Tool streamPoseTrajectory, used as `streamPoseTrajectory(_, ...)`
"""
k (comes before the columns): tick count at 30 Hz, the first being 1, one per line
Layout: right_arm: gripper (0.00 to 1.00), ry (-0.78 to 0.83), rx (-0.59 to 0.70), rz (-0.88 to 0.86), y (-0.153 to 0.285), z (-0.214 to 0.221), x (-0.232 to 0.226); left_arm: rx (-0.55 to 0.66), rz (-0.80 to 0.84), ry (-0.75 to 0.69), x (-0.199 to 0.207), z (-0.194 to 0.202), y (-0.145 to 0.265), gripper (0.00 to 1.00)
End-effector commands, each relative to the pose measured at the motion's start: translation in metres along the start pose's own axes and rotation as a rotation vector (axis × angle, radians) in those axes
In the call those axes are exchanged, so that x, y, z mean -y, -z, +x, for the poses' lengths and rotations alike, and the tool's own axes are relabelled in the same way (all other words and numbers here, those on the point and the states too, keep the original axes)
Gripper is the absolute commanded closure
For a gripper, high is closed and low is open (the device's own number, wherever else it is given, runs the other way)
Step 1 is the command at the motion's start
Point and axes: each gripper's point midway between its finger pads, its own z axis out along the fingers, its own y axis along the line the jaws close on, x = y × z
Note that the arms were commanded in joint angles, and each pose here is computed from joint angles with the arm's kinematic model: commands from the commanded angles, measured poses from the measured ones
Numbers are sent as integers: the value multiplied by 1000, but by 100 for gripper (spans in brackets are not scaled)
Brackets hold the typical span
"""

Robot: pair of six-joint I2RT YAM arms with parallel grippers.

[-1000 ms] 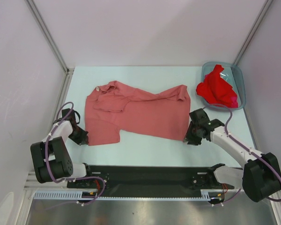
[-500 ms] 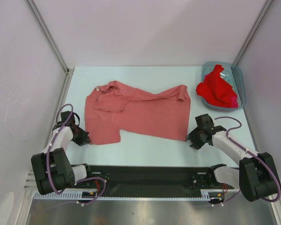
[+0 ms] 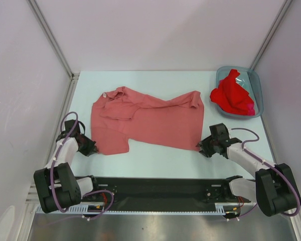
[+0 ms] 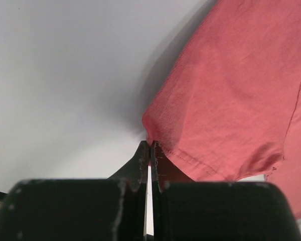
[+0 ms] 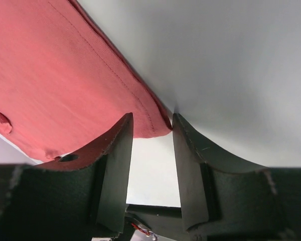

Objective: Fold and stack the t-shirts
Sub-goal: Flatten the tshirt out

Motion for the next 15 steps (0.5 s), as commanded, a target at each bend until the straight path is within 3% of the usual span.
streamPoseTrajectory(1, 58, -56, 1, 92, -6, 5, 28, 23, 45, 9, 9, -4, 7, 100)
streamPoseTrajectory(15, 62, -143, 4, 145, -12, 7, 51, 24, 43, 12, 8, -3, 7, 100)
